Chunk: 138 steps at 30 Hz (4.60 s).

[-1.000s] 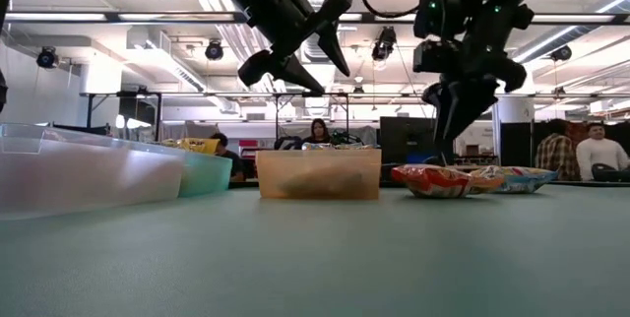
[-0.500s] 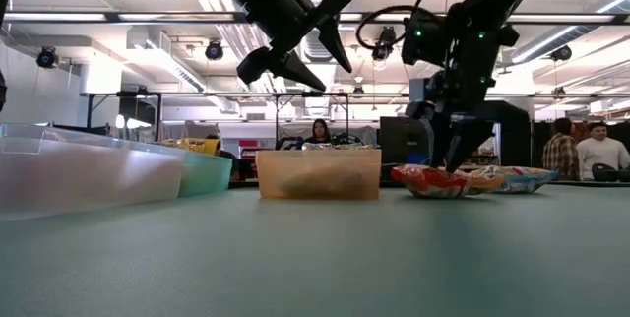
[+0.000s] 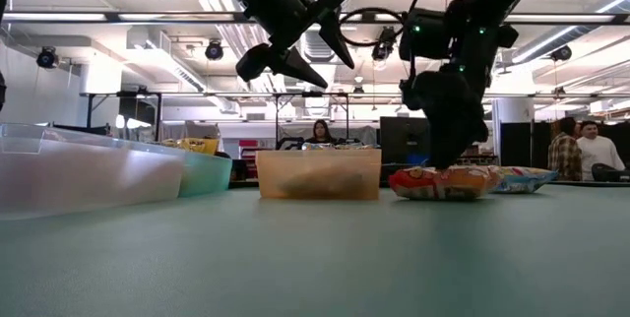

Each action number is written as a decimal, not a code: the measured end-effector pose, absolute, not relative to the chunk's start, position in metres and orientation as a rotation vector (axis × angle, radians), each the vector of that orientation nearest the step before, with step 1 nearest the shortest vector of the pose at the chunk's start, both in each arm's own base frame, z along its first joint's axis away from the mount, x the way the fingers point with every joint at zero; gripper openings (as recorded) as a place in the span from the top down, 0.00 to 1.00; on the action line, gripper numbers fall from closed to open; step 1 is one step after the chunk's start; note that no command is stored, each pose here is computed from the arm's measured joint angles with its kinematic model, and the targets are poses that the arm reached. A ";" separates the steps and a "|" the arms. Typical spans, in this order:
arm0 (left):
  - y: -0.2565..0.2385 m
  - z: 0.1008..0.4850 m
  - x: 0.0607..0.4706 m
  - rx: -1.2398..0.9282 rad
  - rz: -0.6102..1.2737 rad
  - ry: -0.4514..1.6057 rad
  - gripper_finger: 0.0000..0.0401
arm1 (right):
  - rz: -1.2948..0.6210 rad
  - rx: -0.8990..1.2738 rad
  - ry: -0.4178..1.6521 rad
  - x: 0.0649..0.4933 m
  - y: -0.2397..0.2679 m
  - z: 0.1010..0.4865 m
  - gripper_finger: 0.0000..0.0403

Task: Sort Maruchan noodles
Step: Put the orange noodle pack into the white bin

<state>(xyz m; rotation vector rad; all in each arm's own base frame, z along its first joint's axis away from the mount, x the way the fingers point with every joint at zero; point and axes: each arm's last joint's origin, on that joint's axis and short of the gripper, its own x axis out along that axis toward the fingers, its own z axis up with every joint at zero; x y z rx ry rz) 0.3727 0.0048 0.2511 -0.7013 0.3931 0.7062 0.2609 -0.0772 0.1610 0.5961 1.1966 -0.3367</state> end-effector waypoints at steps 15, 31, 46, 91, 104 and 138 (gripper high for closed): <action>0.005 0.251 0.372 -0.699 0.708 0.396 0.48 | -0.036 0.414 1.063 0.291 0.001 0.167 0.63; -0.002 0.247 0.368 -0.728 0.728 0.441 0.48 | 0.032 0.393 0.891 0.285 0.020 0.201 0.63; -0.038 0.235 0.357 -0.795 0.722 0.571 0.48 | -0.019 0.331 0.936 0.252 0.023 0.176 0.63; -0.069 0.186 0.398 -1.002 0.627 0.405 0.47 | -0.198 0.331 0.845 0.220 0.017 0.123 0.63; -0.063 0.160 0.405 -0.993 0.673 0.435 0.36 | -0.211 0.347 0.825 0.216 0.016 0.119 0.63; -0.050 0.124 0.433 -1.100 0.555 0.325 0.40 | -0.214 0.364 0.814 0.208 0.016 0.110 0.63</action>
